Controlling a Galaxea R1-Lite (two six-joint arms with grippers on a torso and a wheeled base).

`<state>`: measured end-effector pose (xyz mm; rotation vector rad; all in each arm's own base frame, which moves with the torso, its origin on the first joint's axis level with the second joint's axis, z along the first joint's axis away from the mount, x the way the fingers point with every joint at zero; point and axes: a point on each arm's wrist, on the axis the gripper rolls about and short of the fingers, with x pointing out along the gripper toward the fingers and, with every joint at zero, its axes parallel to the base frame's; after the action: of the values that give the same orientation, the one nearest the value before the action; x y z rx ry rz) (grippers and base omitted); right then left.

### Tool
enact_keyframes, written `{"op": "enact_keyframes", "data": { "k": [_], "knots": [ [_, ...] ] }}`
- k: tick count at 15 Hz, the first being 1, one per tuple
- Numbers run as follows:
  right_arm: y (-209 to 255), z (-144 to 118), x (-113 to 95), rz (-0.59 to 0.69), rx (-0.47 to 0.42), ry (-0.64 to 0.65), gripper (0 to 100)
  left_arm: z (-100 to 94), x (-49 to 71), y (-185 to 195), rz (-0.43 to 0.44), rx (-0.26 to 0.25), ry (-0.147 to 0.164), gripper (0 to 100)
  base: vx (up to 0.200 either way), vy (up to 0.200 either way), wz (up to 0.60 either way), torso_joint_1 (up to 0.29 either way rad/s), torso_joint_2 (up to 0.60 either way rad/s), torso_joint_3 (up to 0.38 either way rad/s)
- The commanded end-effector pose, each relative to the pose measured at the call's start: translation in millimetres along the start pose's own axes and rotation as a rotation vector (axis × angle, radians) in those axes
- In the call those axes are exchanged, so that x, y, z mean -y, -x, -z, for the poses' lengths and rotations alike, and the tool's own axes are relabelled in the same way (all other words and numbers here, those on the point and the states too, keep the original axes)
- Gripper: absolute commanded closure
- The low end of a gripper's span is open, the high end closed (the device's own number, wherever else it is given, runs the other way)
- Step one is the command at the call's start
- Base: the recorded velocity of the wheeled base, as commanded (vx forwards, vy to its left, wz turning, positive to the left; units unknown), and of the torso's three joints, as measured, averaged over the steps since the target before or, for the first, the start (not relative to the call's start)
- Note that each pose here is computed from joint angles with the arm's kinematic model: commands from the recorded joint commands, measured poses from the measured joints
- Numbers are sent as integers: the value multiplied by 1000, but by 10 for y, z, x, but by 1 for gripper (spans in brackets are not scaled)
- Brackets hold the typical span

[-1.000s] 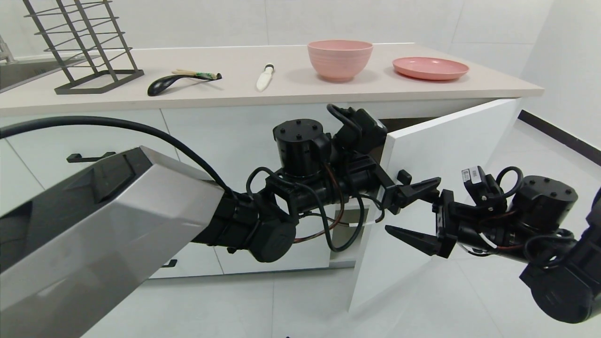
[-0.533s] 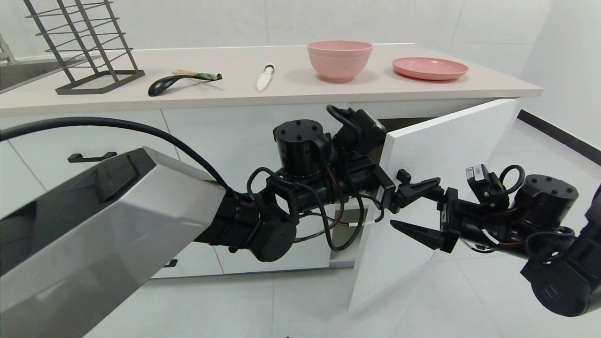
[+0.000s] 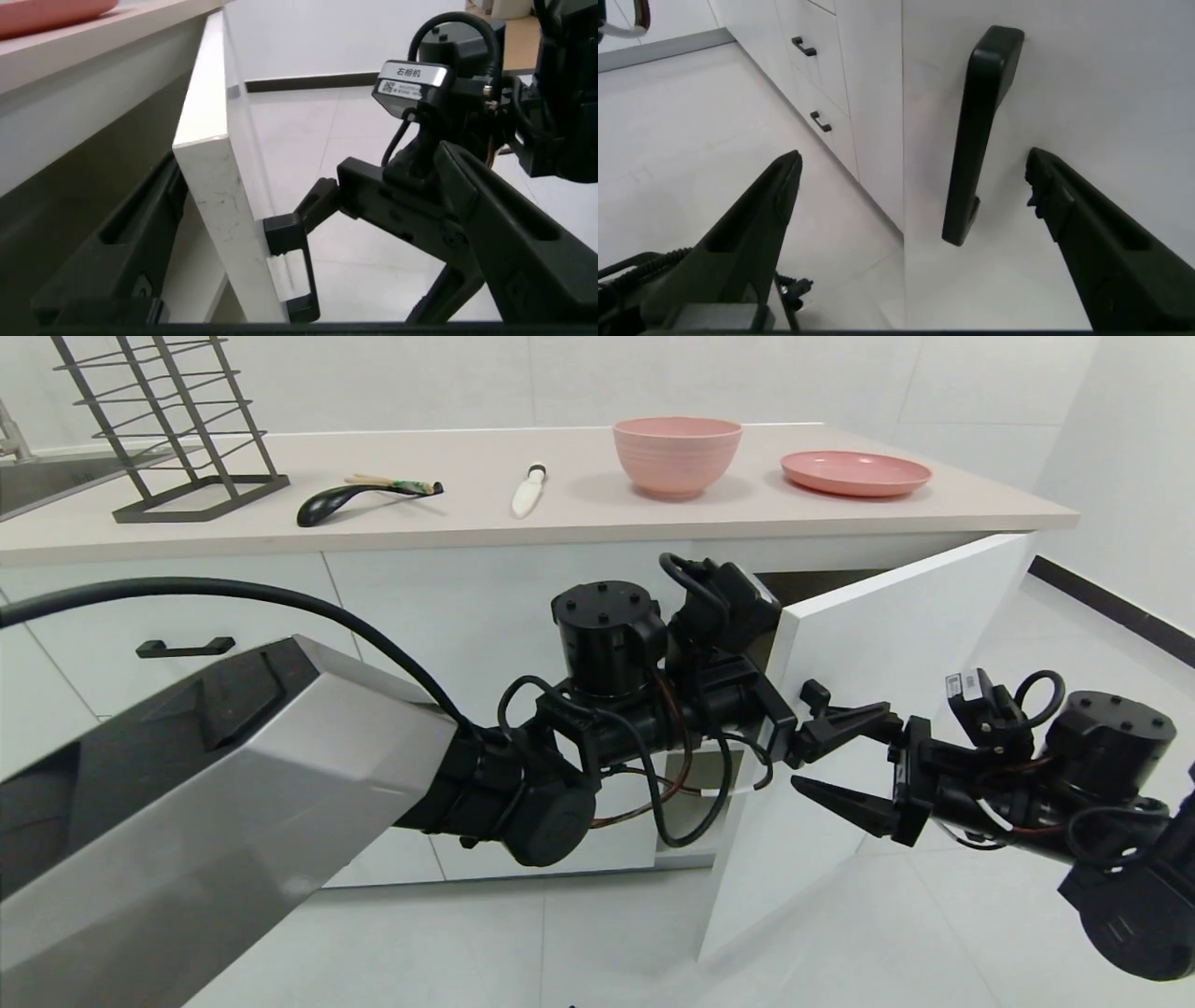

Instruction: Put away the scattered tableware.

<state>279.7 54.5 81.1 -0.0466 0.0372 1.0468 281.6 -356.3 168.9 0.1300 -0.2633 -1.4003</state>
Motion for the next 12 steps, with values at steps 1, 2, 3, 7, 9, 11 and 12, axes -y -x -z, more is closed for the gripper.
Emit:
{"op": "enact_keyframes", "data": {
  "k": [1, 2, 3, 7, 9, 11, 12],
  "knots": [
    [184, -113, -226, 0, -1, 1, 0, 94, 167, -118, 36, -3, 15, 0, 0, 0, 0, 0, 0, 0],
    [280, -189, -301, 13, 10, 15, 0, 105, 202, -147, 43, -2, 16, 0, 0, 0, 0, 0, 0, 0],
    [361, -233, -344, 37, 15, 23, 0, 101, 220, -156, 48, -1, 17, 0, 0, 0, 0, 0, 0, 0],
    [778, -349, -783, 104, 23, 40, 0, 92, 250, -172, 52, 3, 16, 0, 0, 0, 0, 0, 0, 0],
    [931, -374, -759, 198, 6, 82, 0, 105, 275, -190, 58, 2, 18, 0, 0, 0, 0, 0, 0, 0],
    [1005, -350, -718, 239, -14, 101, 0, 114, 270, -188, 57, 0, 19, 0, 0, 0, 0, 0, 0, 0],
    [1026, -389, -741, 244, -2, 121, 0, 110, 269, -188, 56, 4, 18, 0, 0, 0, 0, 0, 0, 0]
  ]
}}
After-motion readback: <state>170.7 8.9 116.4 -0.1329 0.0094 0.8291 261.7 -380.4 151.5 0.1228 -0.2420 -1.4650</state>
